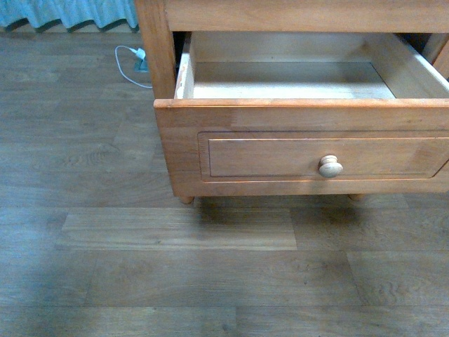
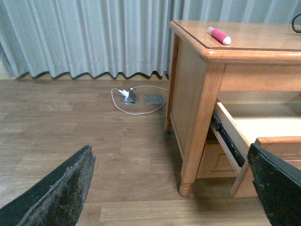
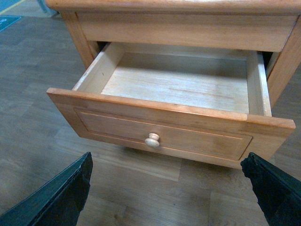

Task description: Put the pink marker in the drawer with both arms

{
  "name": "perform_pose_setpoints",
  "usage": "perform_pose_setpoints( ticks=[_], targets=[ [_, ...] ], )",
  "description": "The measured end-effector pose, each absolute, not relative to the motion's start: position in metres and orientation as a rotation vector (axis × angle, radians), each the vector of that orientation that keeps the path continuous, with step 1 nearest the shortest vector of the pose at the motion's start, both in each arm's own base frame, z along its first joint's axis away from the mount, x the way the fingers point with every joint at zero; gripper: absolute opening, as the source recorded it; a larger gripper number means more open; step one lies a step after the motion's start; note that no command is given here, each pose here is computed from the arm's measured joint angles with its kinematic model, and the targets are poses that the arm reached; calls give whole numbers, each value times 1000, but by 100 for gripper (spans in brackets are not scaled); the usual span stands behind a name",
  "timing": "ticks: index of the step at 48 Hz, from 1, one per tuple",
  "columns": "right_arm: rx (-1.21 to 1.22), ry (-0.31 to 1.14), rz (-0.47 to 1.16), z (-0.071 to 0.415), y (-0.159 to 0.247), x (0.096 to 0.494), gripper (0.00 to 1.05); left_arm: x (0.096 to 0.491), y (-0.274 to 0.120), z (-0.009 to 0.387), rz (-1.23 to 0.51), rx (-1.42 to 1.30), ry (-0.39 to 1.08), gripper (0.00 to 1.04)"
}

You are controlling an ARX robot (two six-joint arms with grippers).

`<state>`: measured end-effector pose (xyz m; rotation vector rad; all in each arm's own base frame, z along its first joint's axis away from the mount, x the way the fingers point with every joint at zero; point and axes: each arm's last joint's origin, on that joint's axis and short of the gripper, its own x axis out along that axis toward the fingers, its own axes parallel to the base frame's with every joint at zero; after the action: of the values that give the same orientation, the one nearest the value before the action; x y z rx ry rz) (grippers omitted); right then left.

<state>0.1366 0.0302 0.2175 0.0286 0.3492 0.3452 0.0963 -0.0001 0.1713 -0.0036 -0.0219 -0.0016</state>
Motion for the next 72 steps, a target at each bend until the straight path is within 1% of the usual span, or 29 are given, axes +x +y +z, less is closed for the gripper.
perform_pose_setpoints(
  ticks=[22,26,27,30,33,38,41,46,55,63,72],
  targets=[
    [29,354,344,216,30,136,96,96,0,171,-1,-4,-21,99],
    [29,353,344,216,30,136,96,100,-3,173,242,-15,-22,99],
    [29,353,344,216,30,136,96,100,-4,172,243,-14,-16,99],
    [29,354,344,216,30,136,96,104,-10,170,361,2,18,99],
    [29,354,344,216,30,136,96,108,-16,174,387,18,34,99],
    [29,353,344,216,30,136,96,122,-27,193,332,30,36,99],
    [29,353,344,216,30,136,96,141,-34,215,286,31,36,99],
    [29,353,344,216,30,136,96,184,-44,247,189,50,45,99],
    [29,353,344,216,30,136,96,254,-59,281,30,76,42,99],
    [29,353,344,216,30,136,96,308,-75,296,-73,84,67,99],
    [29,353,344,216,30,136,96,371,-99,293,-147,98,139,99]
  ],
)
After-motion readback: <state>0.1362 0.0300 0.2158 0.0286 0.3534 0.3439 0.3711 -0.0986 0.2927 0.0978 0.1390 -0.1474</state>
